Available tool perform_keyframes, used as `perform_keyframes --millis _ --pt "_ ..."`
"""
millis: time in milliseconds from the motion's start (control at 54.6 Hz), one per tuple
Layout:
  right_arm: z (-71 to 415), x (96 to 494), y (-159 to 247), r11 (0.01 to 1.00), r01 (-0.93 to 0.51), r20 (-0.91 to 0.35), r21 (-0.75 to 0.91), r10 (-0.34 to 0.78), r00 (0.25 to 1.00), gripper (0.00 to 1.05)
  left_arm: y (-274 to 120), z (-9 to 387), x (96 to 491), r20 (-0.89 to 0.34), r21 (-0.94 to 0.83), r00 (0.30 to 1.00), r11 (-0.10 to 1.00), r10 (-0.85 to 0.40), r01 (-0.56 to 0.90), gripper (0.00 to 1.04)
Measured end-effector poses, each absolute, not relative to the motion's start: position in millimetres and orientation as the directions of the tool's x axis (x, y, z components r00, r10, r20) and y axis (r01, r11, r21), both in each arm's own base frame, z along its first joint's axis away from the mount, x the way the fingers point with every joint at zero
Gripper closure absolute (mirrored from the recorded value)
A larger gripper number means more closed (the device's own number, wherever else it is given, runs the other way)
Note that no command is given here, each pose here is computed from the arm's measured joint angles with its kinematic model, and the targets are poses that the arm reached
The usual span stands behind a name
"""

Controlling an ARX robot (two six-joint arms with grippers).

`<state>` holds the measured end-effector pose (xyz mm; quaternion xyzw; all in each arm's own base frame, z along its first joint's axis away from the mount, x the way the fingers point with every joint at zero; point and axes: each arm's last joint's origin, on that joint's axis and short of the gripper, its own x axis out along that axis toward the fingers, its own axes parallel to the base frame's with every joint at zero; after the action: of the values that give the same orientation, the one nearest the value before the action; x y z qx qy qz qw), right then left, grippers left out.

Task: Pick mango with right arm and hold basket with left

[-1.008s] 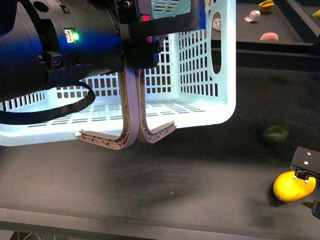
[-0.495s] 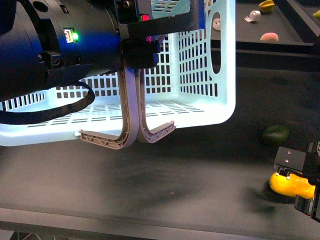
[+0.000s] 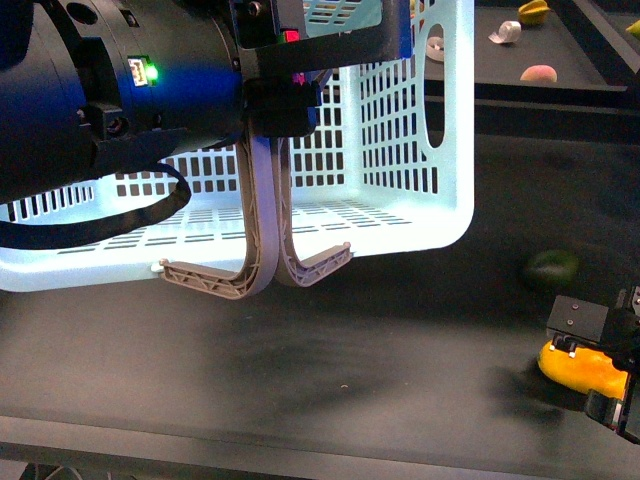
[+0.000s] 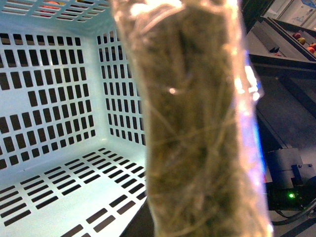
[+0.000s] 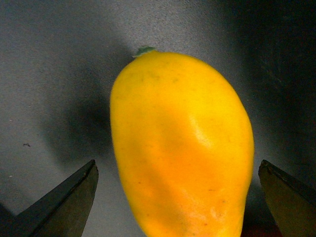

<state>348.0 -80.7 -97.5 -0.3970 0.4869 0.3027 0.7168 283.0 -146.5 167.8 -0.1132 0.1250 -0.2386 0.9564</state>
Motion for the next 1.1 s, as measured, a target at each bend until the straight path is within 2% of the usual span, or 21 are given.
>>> perform_keyframes --millis 421,788,1026,1099 --pt "-103.3 347.1 -83.6 0.525 -0.798 -0.931 -0.296 0.029 0.364 0.08 -146.5 167.8 283.0 -0.185 -0.276 0.855 0.861 -0.484 0.428 1.0" --pt "-109.8 342.6 -77.2 0.535 -0.799 -0.937 -0.275 0.038 0.348 0.09 -146.5 167.8 283.0 -0.185 -0.276 0.855 0.861 -0.484 0.428 1.0" --pt "-110.0 342.1 -75.7 0.548 -0.791 -0.936 -0.273 0.036 0.349 0.37 -146.5 167.8 283.0 -0.185 -0.276 0.855 0.861 -0.484 0.428 1.0" --pt "-110.3 341.2 -75.2 0.55 -0.79 -0.936 -0.273 0.037 0.349 0.41 -146.5 167.8 283.0 -0.185 -0.276 0.855 0.861 -0.484 0.428 1.0"
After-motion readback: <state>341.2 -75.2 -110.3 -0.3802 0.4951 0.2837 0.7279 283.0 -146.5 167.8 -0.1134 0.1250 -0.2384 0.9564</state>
